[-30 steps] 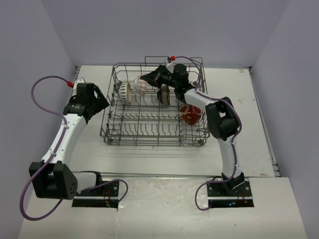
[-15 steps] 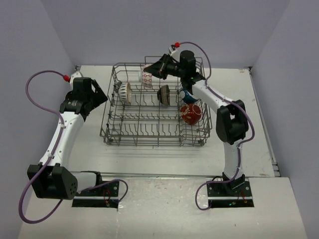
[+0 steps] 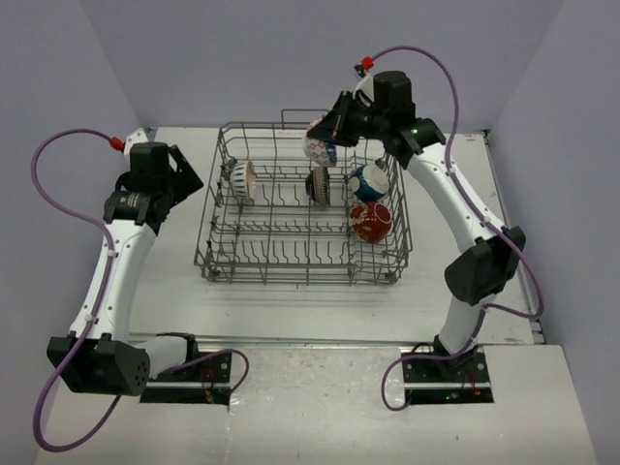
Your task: Unload the bowls from the dish rack
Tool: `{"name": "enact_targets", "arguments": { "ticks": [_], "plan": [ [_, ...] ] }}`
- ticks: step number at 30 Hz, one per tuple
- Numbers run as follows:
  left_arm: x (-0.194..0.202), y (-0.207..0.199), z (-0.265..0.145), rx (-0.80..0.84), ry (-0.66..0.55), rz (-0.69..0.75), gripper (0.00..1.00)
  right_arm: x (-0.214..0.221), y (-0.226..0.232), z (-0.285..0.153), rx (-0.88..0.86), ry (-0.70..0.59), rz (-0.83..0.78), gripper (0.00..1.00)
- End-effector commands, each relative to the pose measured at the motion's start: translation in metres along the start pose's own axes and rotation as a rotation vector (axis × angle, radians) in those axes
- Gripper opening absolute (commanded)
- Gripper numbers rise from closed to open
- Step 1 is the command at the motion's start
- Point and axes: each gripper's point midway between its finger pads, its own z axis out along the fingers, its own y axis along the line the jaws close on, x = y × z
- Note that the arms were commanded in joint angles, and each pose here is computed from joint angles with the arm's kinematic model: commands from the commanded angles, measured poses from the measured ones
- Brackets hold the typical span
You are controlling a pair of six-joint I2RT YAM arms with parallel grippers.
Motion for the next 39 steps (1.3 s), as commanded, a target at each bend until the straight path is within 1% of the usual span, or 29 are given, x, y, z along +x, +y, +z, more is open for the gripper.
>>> {"name": "enact_targets", "arguments": {
  "ticks": [1,3,4,6,7,8,9,10,12,14,15,17,18,20,21,24,26,27,30,35,39],
  "plan": [
    [-0.012,-0.006,-0.014,0.029,-0.026,0.003,0.89,-0.040,-0.008,-0.090,0.271,-0.195,-0.206,0.00],
    [-0.011,-0.009,-0.015,0.046,-0.019,0.000,0.88,-0.050,-0.023,-0.114,0.371,-0.254,-0.218,0.00],
    [-0.008,-0.009,-0.014,0.048,-0.010,0.005,0.88,-0.061,-0.035,-0.140,0.442,-0.323,-0.215,0.00],
    [-0.005,-0.010,-0.014,0.058,-0.001,0.012,0.88,-0.070,-0.049,-0.168,0.531,-0.396,-0.212,0.00],
    [-0.003,-0.008,-0.014,0.056,0.002,0.018,0.88,-0.078,-0.065,-0.193,0.632,-0.462,-0.199,0.00],
    [-0.002,-0.007,-0.014,0.056,0.002,0.021,0.88,-0.080,-0.077,-0.204,0.693,-0.472,-0.193,0.00],
    [-0.001,-0.007,-0.014,0.056,0.002,0.027,0.88,-0.075,-0.090,-0.212,0.754,-0.452,-0.184,0.00],
    [-0.001,-0.006,-0.015,0.059,0.000,0.030,0.88,-0.080,-0.110,-0.228,0.866,-0.473,-0.185,0.00],
    [0.001,-0.005,-0.014,0.055,0.003,0.038,0.88,-0.066,-0.146,-0.236,1.002,-0.418,-0.173,0.00],
    [0.001,-0.004,-0.013,0.051,0.002,0.045,0.88,-0.060,-0.176,-0.248,1.105,-0.402,-0.139,0.00],
    [0.000,-0.004,-0.013,0.050,-0.003,0.049,0.88,-0.049,-0.195,-0.247,1.145,-0.357,-0.115,0.00],
    [-0.002,-0.005,-0.012,0.054,-0.007,0.053,0.88,-0.040,-0.223,-0.254,1.233,-0.329,-0.083,0.00],
    [-0.004,-0.006,-0.013,0.055,-0.010,0.059,0.88,-0.027,-0.245,-0.249,1.271,-0.273,-0.058,0.00],
    [-0.007,-0.008,-0.013,0.060,-0.016,0.063,0.88,-0.017,-0.269,-0.253,1.313,-0.243,-0.004,0.00],
    [-0.007,-0.008,-0.013,0.060,-0.016,0.072,0.88,-0.007,-0.286,-0.251,1.340,-0.206,0.020,0.00],
    [-0.009,-0.007,-0.013,0.058,-0.021,0.083,0.88,0.002,-0.319,-0.260,1.387,-0.183,0.088,0.00],
    [-0.009,-0.008,-0.013,0.060,-0.022,0.083,0.88,0.008,-0.333,-0.258,1.408,-0.147,0.106,0.00],
    [-0.009,-0.008,-0.012,0.060,-0.020,0.082,0.88,0.012,-0.350,-0.270,1.447,-0.134,0.147,0.00],
    [-0.007,-0.010,-0.010,0.067,-0.012,0.078,0.88,0.023,-0.375,-0.281,1.509,-0.091,0.182,0.00],
    [-0.005,-0.013,-0.004,0.073,-0.002,0.078,0.88,0.035,-0.407,-0.302,1.565,-0.067,0.268,0.00],
    [-0.004,-0.015,0.001,0.071,0.005,0.079,0.88,0.050,-0.426,-0.301,1.585,-0.015,0.313,0.00]
  ]
}}
